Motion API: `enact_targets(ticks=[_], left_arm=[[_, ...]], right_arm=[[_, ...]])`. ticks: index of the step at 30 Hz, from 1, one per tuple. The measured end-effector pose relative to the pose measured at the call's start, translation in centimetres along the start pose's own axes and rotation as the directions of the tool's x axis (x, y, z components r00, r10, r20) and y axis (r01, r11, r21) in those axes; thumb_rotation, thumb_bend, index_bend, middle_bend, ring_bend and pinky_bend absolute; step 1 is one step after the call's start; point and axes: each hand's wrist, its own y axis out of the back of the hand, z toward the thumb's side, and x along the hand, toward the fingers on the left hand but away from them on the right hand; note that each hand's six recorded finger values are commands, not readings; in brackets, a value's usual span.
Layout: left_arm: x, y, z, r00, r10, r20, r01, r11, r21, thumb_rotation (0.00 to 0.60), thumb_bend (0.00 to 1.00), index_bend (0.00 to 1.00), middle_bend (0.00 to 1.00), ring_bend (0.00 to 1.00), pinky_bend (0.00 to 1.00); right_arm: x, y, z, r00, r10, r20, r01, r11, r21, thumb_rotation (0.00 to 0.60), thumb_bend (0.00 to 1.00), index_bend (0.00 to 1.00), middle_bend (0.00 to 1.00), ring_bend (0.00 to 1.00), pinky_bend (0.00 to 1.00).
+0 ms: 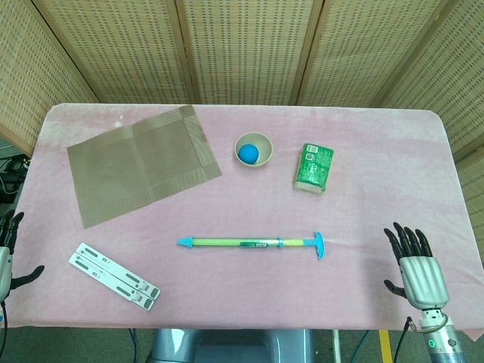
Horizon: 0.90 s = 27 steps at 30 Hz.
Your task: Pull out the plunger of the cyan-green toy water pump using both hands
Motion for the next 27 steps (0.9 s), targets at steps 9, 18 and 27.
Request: enact_targets(ticks=[9, 18, 27], left_arm=[[-0.01, -0.17, 0.2, 1.0, -0.01, 0.009, 0.01, 1.0, 0.006, 0.6, 0.0, 0.0, 0.0, 0.0, 0.0], [-0.05, -0.07, 0.27, 1.0, -0.005, 0.01, 0.005, 1.0, 0.006, 0.6, 0.0, 0.0, 0.0, 0.0, 0.0], [-0.02, -0.24, 0.17, 1.0, -0.011, 0.01, 0.011, 1.0, 0.009, 0.6, 0.0, 0.0, 0.0, 0.0, 0.0]], right_arm=[[0.01, 0.3, -0.24, 1.0, -0.006, 0.001, 0.006, 1.0, -0.004, 0.6, 0.01, 0.0, 0.0, 0.0, 0.0], [0.0, 0.59, -0.22, 1.0, -0.013, -0.002, 0.013, 1.0, -0.013, 0.6, 0.01, 0.0, 0.0, 0.0, 0.0], [-0.09, 0.97, -0.12, 1.0, -0.03, -0.004, 0.03, 0.999, -0.021, 0.6, 0.01, 0.01, 0.0, 0.0, 0.0]])
